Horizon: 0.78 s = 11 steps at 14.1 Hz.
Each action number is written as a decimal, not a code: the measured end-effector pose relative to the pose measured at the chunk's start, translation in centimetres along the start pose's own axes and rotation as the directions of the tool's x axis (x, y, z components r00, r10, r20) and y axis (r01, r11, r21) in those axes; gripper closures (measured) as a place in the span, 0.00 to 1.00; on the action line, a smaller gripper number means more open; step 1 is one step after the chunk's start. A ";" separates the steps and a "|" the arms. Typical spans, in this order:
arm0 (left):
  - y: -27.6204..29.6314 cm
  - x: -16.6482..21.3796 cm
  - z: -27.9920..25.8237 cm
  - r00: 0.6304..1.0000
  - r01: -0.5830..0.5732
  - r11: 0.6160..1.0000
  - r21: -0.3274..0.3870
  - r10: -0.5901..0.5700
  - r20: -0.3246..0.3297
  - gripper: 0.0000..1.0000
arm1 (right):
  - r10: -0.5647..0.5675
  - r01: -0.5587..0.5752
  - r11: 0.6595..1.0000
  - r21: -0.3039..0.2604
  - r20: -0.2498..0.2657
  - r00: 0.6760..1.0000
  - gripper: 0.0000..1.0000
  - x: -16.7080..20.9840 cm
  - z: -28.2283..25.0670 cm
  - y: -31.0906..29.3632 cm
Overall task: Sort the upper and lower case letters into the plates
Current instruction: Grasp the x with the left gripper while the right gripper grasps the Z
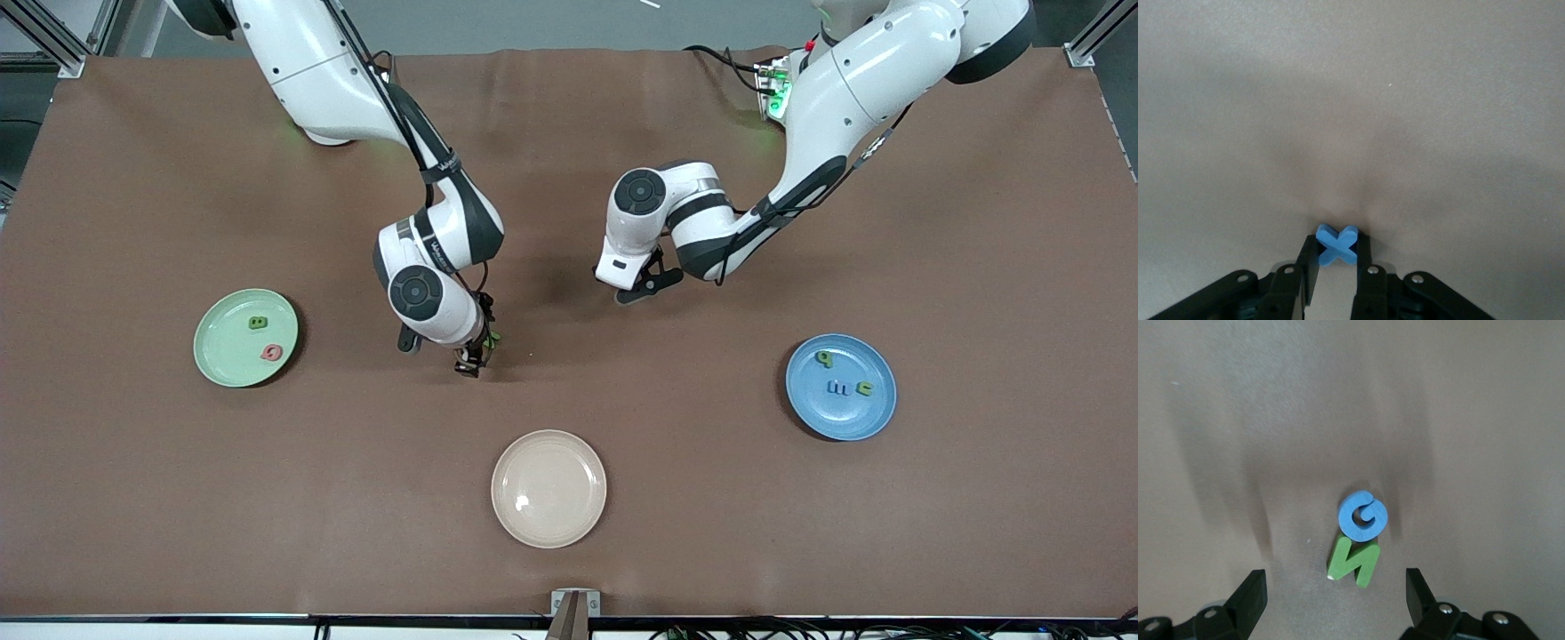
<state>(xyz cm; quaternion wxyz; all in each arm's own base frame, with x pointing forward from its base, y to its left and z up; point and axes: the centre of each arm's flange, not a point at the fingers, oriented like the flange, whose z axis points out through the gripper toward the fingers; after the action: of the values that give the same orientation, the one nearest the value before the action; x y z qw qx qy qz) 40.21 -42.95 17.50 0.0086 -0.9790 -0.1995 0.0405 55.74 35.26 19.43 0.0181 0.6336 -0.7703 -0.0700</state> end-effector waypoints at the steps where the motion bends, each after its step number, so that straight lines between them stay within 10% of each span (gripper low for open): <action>1: 0.0 0.0 0.0 1.000 0.011 1.000 0.000 -0.011 0.000 0.74 | 0.004 -0.004 1.000 0.000 0.002 1.000 0.11 -0.2 0.3 0.1; 11: -6.9 20.8 -10.9 0.910 0.367 0.920 -0.134 -0.385 -0.151 0.74 | 0.006 -0.006 1.000 -0.007 -0.006 1.000 0.32 -0.3 1.5 0.4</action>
<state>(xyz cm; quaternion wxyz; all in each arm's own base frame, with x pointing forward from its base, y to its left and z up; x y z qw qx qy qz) 57.50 -28.51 26.98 -0.0167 -0.9211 -0.3847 -0.0580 55.24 35.76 18.04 0.0229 0.6313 -0.7720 -0.0708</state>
